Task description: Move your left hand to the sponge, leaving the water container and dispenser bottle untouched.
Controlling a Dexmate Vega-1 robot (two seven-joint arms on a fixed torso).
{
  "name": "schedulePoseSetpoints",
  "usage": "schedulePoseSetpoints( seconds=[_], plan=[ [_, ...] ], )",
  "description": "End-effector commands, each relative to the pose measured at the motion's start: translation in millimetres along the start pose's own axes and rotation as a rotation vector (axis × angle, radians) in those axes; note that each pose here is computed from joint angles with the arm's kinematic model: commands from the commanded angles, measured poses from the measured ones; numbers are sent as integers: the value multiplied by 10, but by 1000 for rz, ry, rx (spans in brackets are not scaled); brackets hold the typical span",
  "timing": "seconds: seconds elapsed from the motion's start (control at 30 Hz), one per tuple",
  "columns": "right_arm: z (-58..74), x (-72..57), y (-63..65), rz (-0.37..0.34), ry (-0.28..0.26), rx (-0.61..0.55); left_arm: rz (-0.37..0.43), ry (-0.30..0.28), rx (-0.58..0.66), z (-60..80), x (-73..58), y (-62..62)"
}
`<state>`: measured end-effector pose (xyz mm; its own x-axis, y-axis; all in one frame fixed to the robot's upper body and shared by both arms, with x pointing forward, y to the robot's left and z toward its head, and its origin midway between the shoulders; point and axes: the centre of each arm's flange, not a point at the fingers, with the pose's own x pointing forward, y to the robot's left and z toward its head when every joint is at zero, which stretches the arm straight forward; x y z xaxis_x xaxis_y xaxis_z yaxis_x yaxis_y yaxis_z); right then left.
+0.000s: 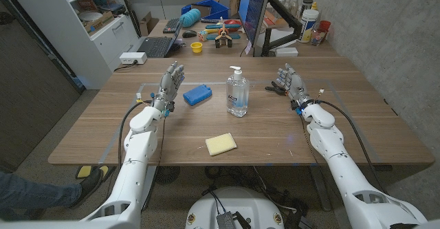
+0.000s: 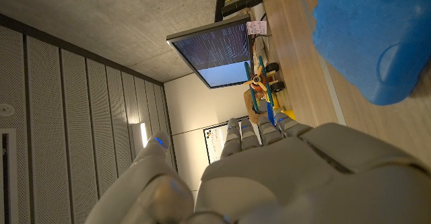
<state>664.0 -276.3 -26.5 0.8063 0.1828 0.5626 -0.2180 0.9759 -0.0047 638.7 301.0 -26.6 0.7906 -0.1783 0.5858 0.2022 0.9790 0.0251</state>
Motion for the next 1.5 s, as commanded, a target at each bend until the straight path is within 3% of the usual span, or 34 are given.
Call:
schedulePoseSetpoints(
  seconds=[0.03, 0.57, 0.9, 1.5],
  plan=[
    [-4, 18, 33, 1, -6, 3, -16, -31, 3, 52, -46, -18],
    [-10, -9, 46, -15, -22, 15, -49, -92, -8, 139, -41, -87],
    [-22, -11, 50, -20, -26, 21, -66, -127, 35, 268, -65, -148],
    [-59, 0, 39, -26, -26, 34, -127, -176, 63, 390, -121, -317]
  ],
)
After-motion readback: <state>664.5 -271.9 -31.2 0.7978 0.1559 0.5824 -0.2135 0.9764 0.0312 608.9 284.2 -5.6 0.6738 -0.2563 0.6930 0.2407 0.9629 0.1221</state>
